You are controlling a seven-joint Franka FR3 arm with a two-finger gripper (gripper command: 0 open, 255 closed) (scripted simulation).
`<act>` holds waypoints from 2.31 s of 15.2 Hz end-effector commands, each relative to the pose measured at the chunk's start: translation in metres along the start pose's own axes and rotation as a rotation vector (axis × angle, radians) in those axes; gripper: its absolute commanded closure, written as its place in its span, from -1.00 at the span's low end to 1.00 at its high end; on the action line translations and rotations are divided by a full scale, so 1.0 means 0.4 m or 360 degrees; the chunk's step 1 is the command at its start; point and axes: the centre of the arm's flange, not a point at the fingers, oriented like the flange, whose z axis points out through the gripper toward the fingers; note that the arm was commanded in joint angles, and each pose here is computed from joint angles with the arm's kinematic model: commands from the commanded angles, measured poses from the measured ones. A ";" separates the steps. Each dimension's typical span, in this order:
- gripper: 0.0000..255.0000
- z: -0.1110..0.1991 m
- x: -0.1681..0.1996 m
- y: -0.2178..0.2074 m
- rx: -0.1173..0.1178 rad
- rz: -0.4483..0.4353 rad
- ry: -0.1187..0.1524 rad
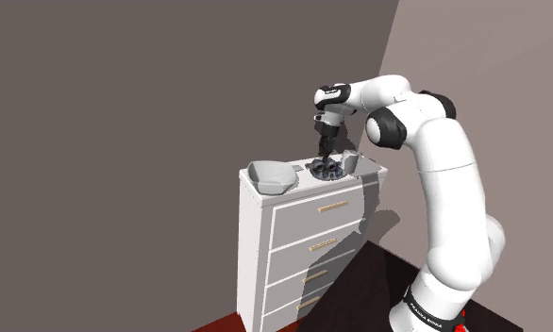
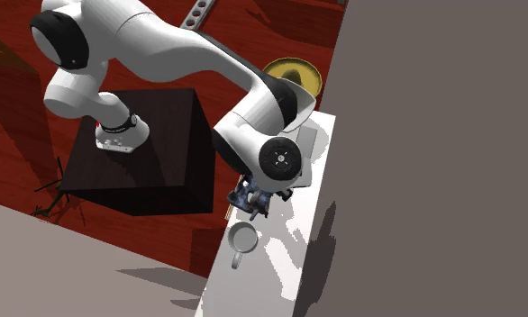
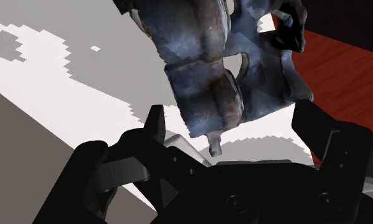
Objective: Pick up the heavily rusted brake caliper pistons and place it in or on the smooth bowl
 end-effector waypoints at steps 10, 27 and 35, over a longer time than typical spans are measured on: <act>-1.00 0.108 0.002 0.026 0.0007 -0.0024 -0.0001; 1.00 0.082 0.005 0.021 0.0007 -0.0023 -0.0001; 1.00 -0.021 0.019 0.001 0.0007 -0.0024 -0.0001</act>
